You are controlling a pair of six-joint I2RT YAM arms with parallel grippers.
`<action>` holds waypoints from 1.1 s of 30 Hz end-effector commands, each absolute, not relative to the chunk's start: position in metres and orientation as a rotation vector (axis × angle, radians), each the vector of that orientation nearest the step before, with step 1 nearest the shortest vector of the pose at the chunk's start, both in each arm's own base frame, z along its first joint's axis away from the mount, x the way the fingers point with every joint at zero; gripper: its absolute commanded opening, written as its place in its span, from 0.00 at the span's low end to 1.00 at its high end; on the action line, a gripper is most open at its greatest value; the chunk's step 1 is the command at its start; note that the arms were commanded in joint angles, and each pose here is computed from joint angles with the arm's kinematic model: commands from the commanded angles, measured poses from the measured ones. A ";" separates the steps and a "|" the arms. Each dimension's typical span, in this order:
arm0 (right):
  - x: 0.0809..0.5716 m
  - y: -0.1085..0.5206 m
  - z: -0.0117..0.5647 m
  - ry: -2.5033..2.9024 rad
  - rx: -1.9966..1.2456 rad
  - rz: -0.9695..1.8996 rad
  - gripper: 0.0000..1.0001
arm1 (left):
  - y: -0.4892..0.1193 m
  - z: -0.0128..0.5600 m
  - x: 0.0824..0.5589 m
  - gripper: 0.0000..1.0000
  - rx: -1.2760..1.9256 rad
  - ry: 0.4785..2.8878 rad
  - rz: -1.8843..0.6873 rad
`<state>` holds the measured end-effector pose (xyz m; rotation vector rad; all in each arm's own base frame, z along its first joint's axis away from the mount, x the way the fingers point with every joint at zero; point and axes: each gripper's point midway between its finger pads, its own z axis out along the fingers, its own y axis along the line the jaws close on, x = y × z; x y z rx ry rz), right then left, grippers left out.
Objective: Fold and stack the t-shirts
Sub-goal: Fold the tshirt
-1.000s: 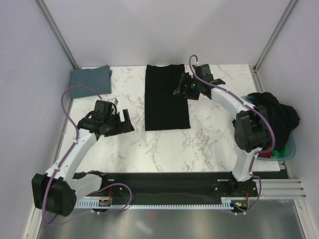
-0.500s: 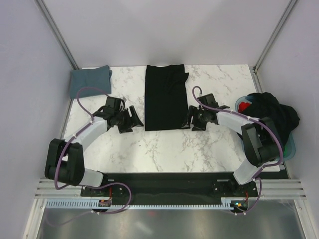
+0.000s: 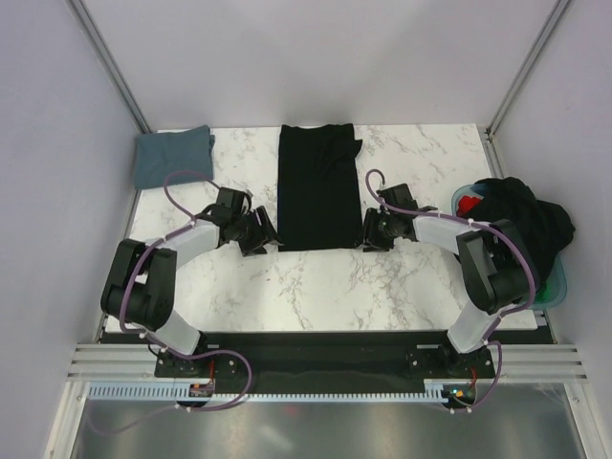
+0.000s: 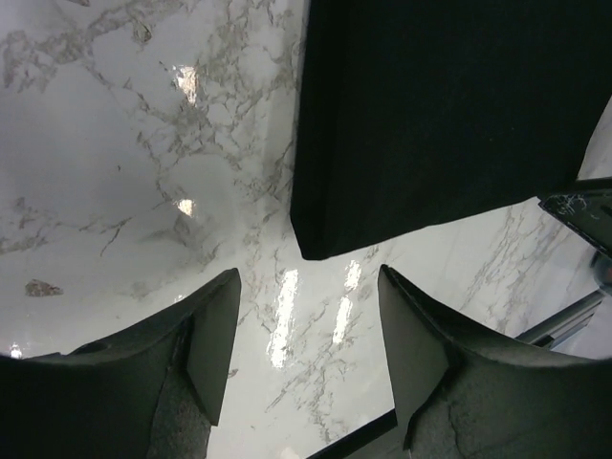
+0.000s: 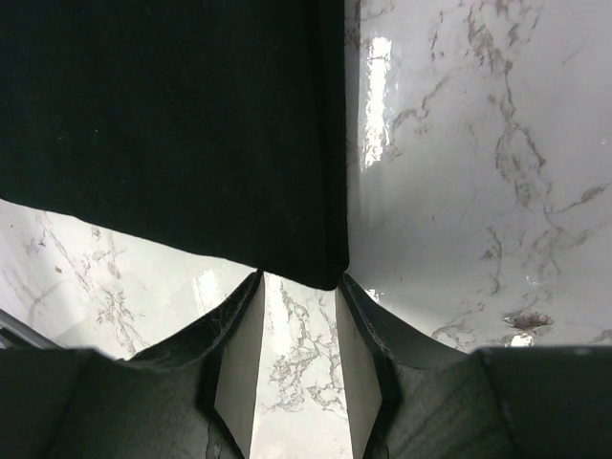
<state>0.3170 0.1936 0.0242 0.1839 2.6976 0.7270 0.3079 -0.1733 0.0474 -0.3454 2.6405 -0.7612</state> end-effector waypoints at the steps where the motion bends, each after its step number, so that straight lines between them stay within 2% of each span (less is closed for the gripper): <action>1: 0.322 0.191 0.019 2.673 0.142 0.722 0.42 | -0.182 0.042 0.316 0.66 -0.363 2.619 -0.793; 4: 0.322 0.187 0.016 2.678 0.144 0.712 0.41 | -0.184 0.032 0.317 0.65 -0.366 2.640 -0.785; 5: 0.322 0.186 0.015 2.680 0.145 0.710 0.41 | -0.186 0.027 0.317 0.60 -0.366 2.649 -0.786; 8: 0.321 0.183 0.013 2.686 0.148 0.710 0.41 | -0.189 0.021 0.318 0.57 -0.360 2.657 -0.788; 13: 0.319 0.182 0.008 2.697 0.145 0.718 0.34 | -0.191 0.007 0.317 0.51 -0.365 2.682 -0.770; 16: 0.317 0.183 0.005 2.708 0.141 0.721 0.25 | -0.191 0.001 0.316 0.33 -0.361 2.689 -0.746; 17: 0.316 0.183 0.004 2.713 0.141 0.728 0.23 | -0.191 0.000 0.317 0.23 -0.359 2.690 -0.739; 20: 0.315 0.184 0.002 2.717 0.141 0.738 0.14 | -0.190 -0.003 0.315 0.03 -0.362 2.699 -0.731; 21: 0.315 0.185 0.003 2.718 0.138 0.741 0.06 | -0.191 -0.003 0.314 0.02 -0.360 2.702 -0.731; 23: 0.313 0.186 0.004 2.719 0.137 0.755 0.00 | -0.192 -0.002 0.313 0.02 -0.356 2.700 -0.732; 33: 0.289 0.187 0.036 2.680 0.148 0.838 0.00 | -0.198 0.035 0.282 0.02 -0.268 2.685 -0.708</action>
